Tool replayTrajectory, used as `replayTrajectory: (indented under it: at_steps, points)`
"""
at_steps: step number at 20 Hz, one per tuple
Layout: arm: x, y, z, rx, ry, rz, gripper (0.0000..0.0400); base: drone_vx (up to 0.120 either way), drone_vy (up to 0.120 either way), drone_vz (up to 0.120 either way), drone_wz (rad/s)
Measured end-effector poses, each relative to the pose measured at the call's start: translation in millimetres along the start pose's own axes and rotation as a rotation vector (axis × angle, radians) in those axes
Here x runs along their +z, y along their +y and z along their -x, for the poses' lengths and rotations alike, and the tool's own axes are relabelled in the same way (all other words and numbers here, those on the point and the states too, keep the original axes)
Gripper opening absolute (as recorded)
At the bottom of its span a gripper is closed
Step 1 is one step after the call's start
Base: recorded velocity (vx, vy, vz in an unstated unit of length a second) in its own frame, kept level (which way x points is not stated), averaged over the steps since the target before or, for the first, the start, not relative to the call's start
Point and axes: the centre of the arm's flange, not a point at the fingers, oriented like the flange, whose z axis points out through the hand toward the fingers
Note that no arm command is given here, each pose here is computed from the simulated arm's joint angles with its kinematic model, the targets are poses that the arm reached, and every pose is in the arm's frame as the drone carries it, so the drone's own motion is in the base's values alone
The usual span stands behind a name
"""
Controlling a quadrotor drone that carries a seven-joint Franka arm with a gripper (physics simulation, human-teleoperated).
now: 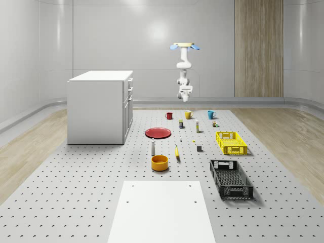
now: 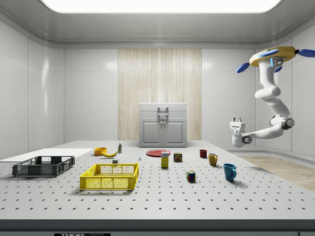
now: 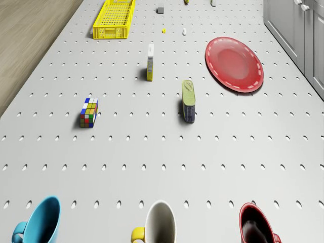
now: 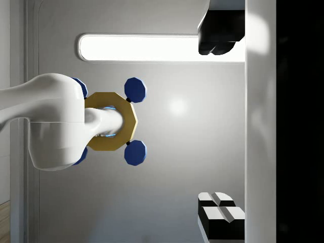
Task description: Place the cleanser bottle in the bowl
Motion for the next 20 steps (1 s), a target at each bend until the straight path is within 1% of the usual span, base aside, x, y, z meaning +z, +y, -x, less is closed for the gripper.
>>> replayTrajectory:
  at_steps: [20]
  points:
    - [-2.0,0.6,1.2,0.000,0.014,-0.008,0.0400,0.120,-0.120,0.000,0.000]
